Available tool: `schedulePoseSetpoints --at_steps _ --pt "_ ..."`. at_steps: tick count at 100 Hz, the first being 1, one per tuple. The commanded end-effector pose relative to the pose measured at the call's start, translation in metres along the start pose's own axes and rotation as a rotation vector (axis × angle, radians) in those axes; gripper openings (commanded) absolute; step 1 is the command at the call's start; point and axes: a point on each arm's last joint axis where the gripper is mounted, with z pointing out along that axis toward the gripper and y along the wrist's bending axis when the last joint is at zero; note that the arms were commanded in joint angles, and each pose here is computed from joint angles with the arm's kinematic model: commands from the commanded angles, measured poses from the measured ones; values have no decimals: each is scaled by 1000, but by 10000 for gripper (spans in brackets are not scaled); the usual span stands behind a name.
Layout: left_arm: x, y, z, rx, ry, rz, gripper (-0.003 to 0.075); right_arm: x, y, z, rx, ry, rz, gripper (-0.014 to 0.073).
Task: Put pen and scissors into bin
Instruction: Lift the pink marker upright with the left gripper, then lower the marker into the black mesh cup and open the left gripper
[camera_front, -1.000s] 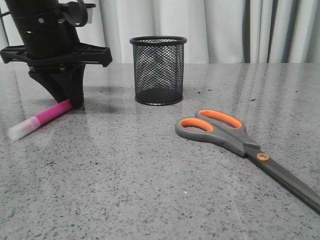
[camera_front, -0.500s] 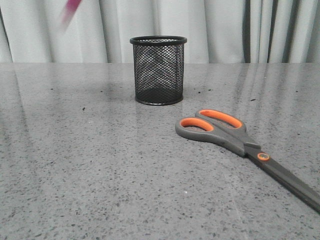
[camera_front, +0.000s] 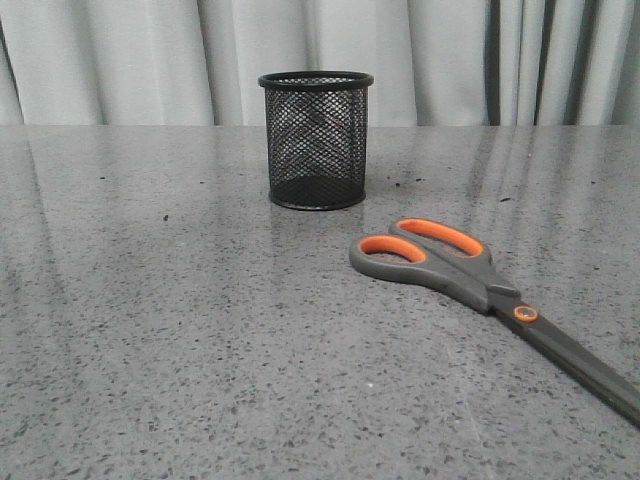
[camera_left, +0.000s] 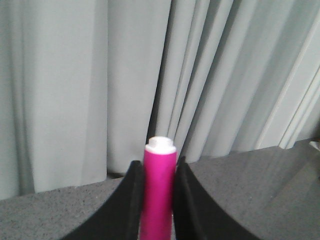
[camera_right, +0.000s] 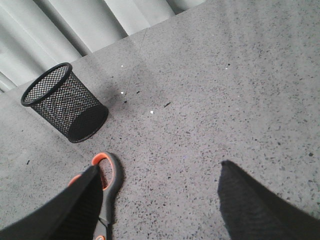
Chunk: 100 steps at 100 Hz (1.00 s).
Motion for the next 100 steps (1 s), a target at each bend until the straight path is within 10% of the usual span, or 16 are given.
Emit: schedulePoseSetpoints --at_steps 1,60,84,100 --pt "-17 -4 1 14 -129 -9 -19 -16 6 -2 -15 -76 -18 446" --pt "30 5 29 8 25 123 -4 -15 5 -2 -8 -67 -32 446" --pt "30 4 29 12 27 145 341 -15 5 -2 -8 -67 -32 446" --pt "6 -1 14 23 -34 144 388 -16 6 -3 -8 -62 -37 446"
